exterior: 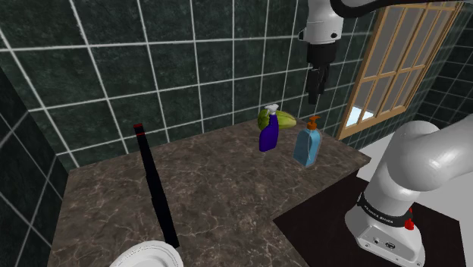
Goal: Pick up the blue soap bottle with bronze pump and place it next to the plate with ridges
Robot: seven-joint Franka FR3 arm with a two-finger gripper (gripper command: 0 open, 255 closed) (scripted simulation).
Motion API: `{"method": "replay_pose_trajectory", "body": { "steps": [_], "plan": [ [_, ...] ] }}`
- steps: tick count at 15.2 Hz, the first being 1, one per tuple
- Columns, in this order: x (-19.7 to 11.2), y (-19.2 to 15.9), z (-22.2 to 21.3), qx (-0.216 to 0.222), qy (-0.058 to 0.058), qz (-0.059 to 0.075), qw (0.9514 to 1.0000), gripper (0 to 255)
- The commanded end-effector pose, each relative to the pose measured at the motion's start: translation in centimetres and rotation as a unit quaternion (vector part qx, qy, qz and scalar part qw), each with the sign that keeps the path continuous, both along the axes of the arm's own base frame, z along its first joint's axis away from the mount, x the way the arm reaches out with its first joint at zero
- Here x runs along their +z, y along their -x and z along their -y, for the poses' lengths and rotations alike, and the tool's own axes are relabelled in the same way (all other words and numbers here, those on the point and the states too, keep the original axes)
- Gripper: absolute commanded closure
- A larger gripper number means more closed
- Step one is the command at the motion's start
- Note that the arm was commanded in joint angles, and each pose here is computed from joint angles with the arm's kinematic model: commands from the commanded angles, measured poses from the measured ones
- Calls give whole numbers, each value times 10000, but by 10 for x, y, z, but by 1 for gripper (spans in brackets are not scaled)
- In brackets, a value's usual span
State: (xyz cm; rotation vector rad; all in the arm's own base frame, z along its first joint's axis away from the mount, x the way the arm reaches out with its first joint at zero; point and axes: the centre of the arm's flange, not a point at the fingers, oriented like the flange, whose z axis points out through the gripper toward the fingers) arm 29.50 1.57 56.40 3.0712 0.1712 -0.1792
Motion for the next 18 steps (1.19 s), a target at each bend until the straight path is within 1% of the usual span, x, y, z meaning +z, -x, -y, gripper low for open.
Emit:
{"method": "replay_pose_trajectory", "body": {
  "steps": [1,5,9,13,17,18],
  "plan": [
    [0,0,0,0,0,0,10000,0],
    [-40,-27,29,-408,22,-182,9990,0],
    [-81,-50,61,-815,44,-364,9960,0],
    [-123,-69,94,-1220,66,-545,9910,0],
    [-165,-84,129,-1623,88,-724,9840,0],
    [-170,-86,133,-1669,90,-745,9831,0]
  ]
}}
